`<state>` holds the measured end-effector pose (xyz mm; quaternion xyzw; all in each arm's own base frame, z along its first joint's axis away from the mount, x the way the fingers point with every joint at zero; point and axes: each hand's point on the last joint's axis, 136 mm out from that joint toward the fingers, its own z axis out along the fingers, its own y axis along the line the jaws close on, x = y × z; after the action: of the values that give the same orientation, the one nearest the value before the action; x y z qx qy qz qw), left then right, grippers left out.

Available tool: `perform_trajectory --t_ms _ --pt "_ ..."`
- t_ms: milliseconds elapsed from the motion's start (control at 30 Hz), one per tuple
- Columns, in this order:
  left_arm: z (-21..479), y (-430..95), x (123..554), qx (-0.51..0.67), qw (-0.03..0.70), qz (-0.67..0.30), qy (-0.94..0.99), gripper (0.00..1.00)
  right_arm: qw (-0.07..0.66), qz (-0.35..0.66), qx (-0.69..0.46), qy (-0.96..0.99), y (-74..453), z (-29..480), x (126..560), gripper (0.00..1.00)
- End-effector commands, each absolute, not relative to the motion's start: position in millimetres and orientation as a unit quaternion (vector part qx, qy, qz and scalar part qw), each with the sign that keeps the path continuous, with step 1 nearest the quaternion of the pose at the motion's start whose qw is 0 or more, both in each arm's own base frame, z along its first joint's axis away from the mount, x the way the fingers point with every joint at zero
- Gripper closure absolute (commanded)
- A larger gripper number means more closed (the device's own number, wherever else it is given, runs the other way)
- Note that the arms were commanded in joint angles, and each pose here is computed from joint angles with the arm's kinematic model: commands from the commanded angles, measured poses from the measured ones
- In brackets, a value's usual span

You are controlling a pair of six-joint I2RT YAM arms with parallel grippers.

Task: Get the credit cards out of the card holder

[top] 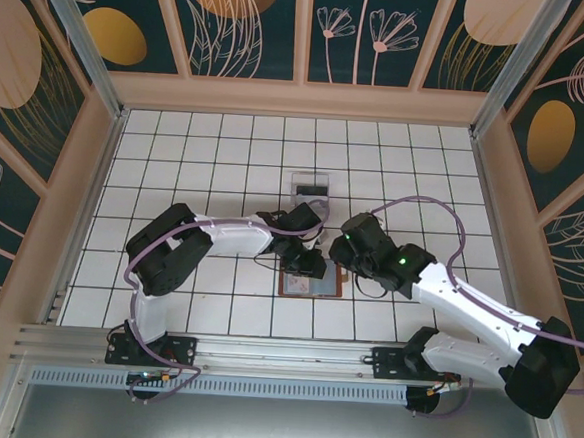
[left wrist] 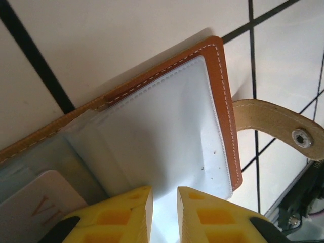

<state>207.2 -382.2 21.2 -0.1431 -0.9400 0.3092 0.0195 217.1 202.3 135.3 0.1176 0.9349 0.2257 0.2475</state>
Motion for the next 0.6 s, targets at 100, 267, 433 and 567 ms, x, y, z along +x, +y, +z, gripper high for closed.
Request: perform_trajectory --t_ms 100,267,433,567 --pt "-8.2 -339.1 204.5 -0.137 0.012 0.208 -0.969 0.78 0.249 0.273 0.083 0.926 224.1 139.0 223.3 0.75" --pt "-9.7 -322.6 201.1 -0.124 0.004 0.194 -0.973 0.78 0.243 0.277 0.061 0.928 238.7 137.4 230.6 0.78" --pt "-3.9 -312.9 204.8 -0.127 -0.013 0.189 -0.974 0.79 0.231 0.285 0.056 0.928 249.1 134.1 232.5 0.82" --pt "7.7 -308.2 210.7 -0.132 -0.035 0.183 -0.974 0.79 0.219 0.287 0.054 0.931 253.6 129.0 233.8 0.83"
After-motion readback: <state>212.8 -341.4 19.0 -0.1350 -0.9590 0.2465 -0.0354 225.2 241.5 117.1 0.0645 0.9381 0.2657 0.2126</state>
